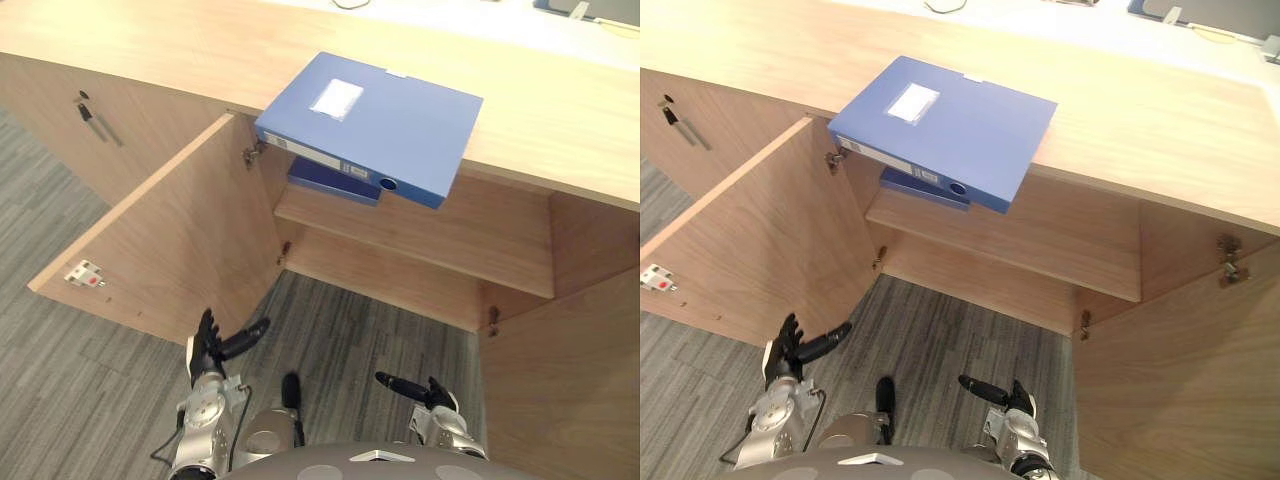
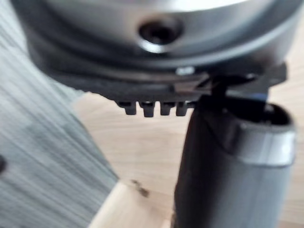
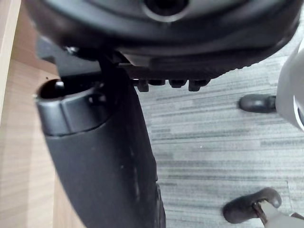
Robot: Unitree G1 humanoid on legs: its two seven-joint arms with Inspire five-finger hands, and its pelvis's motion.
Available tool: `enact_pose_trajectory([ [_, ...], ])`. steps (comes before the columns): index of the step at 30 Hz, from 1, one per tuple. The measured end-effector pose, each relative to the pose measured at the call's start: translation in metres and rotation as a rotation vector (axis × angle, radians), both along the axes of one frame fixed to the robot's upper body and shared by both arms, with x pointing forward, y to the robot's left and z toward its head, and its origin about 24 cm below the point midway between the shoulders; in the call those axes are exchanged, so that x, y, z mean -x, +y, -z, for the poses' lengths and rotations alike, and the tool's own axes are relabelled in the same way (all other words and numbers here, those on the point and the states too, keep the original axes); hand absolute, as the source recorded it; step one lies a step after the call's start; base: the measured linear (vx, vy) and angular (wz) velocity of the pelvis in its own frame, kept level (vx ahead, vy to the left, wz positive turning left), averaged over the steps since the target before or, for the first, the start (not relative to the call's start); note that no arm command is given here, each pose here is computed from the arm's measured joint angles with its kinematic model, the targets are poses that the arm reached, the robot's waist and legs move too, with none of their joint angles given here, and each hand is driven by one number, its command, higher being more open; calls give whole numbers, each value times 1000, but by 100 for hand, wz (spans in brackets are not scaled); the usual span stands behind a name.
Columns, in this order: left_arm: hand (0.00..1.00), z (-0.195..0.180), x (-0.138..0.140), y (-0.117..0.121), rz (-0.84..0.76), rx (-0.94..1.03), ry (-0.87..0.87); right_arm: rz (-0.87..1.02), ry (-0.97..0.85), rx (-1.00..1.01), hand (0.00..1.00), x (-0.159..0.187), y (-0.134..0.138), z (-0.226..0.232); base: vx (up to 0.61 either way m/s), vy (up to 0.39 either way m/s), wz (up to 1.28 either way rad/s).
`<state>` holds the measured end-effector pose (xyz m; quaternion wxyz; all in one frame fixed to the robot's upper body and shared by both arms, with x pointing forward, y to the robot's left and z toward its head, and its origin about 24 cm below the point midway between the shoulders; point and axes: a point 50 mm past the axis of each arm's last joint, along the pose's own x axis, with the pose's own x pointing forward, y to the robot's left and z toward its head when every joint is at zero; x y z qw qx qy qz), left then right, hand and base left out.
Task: Walk over to the cabinet, pick up the folder, carry it to the office cabinet, place the folder inside the office cabinet, then close the office cabinet door
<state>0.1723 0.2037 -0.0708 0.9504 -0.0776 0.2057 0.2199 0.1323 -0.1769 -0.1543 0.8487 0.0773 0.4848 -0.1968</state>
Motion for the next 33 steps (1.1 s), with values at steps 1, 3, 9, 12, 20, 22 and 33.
enact_pose_trajectory([
  [1,100,-7,-5,-2,-23,61,-60,-31,-2,10,100,-2,1,-1,9,38,1],
  [3,100,-13,-9,-7,-50,157,-119,-67,-11,17,100,-4,4,-2,0,15,0],
  [9,100,-20,-4,-28,-63,441,-205,-190,-10,27,100,-6,12,-3,-5,-2,0],
  [12,100,-34,-6,-33,-52,474,-268,-245,0,46,100,-3,14,-3,-21,-15,7],
  [20,100,-87,-19,-34,-57,296,-450,-299,13,65,100,4,18,-1,0,-14,6],
  [22,100,-105,-20,-33,-87,178,-498,-296,21,64,100,6,19,0,4,-6,2],
  [33,100,-192,-32,-21,-245,-744,-791,-308,102,155,100,23,-2,7,-66,0,-3],
])
